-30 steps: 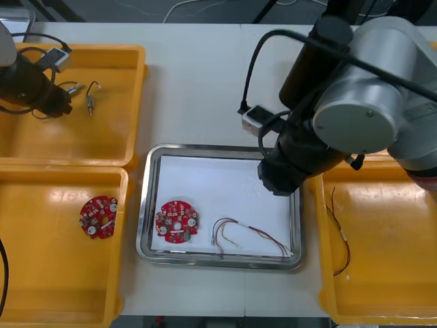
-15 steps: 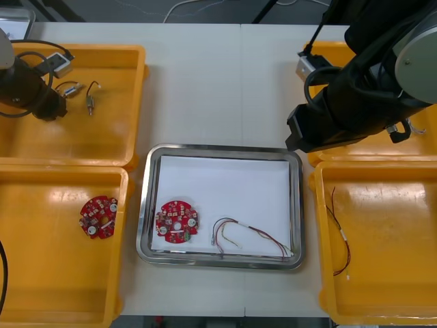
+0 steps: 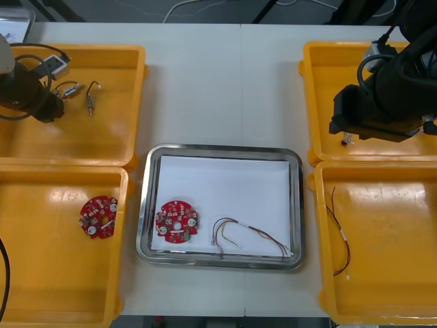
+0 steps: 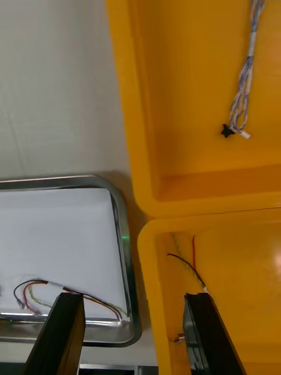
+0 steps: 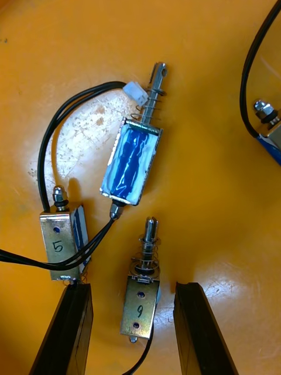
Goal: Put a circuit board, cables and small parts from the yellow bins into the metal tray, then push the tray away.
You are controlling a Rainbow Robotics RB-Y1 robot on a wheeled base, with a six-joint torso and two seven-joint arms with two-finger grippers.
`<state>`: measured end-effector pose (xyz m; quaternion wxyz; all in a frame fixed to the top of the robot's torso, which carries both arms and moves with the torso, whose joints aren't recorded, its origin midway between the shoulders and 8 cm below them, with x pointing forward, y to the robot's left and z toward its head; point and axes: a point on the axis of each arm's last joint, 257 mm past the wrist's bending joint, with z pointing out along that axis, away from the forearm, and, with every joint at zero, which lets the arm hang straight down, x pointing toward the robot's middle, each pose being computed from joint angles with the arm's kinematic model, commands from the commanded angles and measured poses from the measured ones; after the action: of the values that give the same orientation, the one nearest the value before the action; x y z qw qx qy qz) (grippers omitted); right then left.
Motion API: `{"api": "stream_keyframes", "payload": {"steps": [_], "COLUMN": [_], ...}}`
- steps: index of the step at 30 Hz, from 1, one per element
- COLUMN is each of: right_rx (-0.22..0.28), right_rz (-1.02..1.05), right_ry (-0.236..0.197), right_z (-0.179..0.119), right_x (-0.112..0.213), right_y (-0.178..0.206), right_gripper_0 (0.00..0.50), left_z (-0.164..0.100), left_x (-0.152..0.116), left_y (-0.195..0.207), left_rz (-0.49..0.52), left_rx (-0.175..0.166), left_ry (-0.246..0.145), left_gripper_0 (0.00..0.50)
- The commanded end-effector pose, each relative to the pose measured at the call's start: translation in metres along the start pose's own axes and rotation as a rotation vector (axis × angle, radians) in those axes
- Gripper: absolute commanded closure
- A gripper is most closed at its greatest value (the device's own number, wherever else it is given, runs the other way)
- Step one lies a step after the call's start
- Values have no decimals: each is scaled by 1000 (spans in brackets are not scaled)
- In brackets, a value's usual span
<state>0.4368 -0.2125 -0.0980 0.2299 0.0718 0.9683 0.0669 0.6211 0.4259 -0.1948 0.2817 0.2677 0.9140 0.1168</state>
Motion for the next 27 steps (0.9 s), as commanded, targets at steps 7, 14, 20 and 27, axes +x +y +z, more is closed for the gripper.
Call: {"api": "stream_keyframes", "payload": {"steps": [7,14,20,27], "right_rx": [39,100,154,212], "right_rz": [175,223,227,182], "right_ry": [-73,-102,-73,-57], "right_z": [-20,-20,-10,-6], "right_x": [-47,-63,-67,-75], "right_y": [-54,-83,-111,-143], "right_gripper_0": [14,12,12,13], "left_z": [-21,-20,-19,-32], "left_x": [-19,-20,-18,-22], "left_y": [29,26,24,17], "left_rz": [123,129,131,118], "left_rx": [-68,-67,-59,-12], "left_ry": [-14,-10,-5,-9], "left_gripper_0": [174,495,500,500]}}
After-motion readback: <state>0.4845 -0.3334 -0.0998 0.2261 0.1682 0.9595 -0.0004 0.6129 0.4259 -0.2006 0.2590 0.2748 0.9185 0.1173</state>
